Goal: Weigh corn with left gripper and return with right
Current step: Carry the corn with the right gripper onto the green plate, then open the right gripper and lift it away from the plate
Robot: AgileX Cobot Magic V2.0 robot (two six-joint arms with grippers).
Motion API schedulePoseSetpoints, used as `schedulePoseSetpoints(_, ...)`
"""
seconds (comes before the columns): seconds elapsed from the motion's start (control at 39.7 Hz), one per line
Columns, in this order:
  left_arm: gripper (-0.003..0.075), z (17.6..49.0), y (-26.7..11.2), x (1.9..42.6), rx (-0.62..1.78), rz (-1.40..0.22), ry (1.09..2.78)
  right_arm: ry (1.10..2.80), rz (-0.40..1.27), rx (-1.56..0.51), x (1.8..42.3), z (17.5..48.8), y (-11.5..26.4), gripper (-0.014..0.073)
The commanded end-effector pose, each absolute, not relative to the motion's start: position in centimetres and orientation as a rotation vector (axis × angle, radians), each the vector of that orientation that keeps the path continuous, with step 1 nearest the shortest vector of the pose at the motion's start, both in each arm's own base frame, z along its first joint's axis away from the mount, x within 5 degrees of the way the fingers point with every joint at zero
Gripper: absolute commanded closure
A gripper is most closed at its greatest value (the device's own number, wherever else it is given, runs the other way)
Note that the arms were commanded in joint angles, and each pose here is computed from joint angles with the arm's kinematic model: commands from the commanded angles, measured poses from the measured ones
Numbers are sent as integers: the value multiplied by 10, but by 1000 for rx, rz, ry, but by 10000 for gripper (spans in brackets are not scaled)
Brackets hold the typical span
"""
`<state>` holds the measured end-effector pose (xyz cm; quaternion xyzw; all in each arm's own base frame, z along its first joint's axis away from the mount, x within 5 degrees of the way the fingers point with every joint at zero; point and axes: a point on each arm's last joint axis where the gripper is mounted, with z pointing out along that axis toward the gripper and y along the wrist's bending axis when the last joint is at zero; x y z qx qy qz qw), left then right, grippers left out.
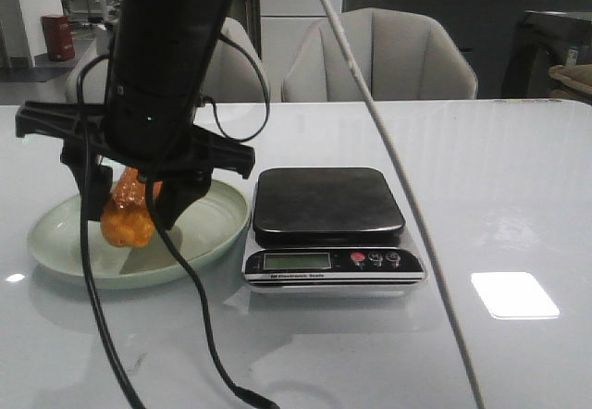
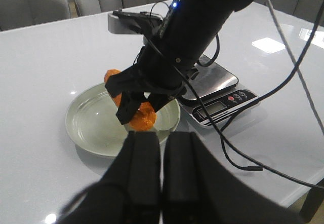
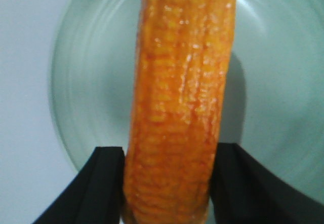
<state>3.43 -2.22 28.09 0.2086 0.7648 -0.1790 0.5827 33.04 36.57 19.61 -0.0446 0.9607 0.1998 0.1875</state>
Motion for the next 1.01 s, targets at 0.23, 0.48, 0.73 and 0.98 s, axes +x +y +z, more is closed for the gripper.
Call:
schedulePoseSetpoints(0.23,607,296,-23,35,455,-449,1693,2600,698,-95,335,230,368,6)
schedulePoseSetpoints(0.48,607,296,-23,35,456,-449,1694,2508,716,-58,342,279,340,7)
schedulePoseSetpoints(0.73,607,296,-23,35,455,-449,1693,2489,576,-256,331,341,288,7)
schedulePoseSetpoints(0.98,607,296,-23,35,455,-449,1693,2457,368,-645,301,388,235,7)
